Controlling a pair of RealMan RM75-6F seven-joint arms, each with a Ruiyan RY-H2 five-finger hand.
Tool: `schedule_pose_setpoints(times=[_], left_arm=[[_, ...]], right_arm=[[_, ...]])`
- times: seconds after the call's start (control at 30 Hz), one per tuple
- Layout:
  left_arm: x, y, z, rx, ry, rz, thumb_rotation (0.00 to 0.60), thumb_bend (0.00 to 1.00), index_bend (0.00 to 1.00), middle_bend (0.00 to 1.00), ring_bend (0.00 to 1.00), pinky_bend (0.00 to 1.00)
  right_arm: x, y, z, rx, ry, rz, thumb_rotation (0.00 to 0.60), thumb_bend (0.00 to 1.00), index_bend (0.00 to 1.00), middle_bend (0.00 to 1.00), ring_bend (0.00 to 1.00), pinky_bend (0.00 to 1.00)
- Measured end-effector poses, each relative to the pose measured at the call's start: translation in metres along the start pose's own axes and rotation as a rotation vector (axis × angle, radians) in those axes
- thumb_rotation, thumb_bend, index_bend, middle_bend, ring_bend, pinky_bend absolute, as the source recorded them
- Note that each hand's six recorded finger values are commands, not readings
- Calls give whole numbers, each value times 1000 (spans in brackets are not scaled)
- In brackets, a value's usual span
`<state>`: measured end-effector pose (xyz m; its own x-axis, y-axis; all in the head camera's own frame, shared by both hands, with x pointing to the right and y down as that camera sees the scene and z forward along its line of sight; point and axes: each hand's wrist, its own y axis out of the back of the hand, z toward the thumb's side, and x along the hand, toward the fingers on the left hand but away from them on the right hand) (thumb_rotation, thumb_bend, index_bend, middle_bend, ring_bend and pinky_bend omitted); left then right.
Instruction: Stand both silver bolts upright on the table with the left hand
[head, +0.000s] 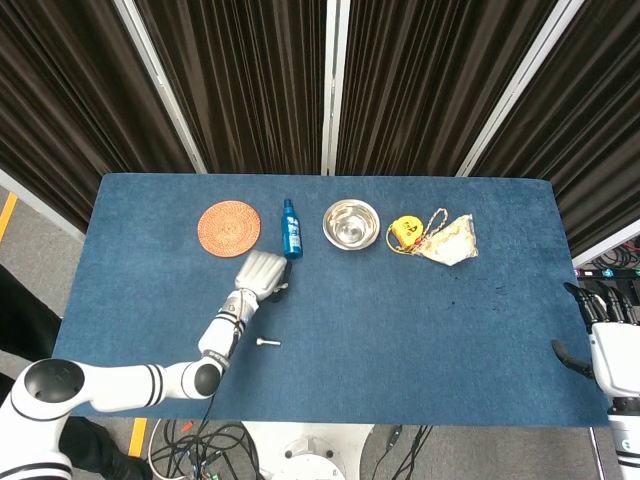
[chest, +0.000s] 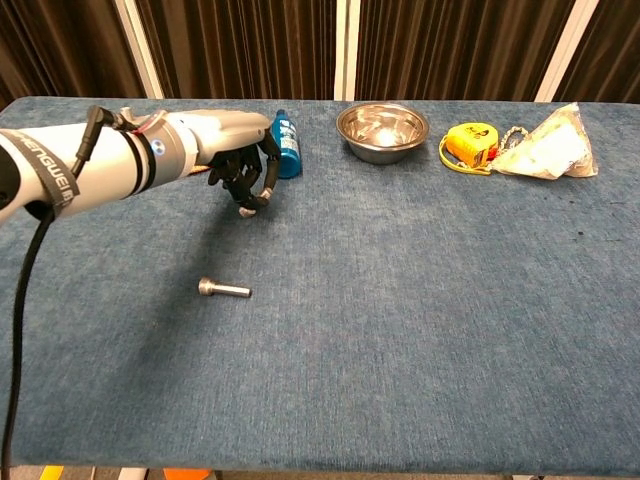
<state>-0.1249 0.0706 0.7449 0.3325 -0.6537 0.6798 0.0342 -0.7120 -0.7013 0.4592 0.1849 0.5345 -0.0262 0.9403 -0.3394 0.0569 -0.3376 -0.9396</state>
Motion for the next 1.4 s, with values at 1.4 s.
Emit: schedule_pose_setpoints(times=[1.4], left_arm=[[-19,4,-33,-94,5,7,460,242,224,691,643,611]], right_arm=[[1,3,3,-3,11,-10,600,152,143,218,63,96]])
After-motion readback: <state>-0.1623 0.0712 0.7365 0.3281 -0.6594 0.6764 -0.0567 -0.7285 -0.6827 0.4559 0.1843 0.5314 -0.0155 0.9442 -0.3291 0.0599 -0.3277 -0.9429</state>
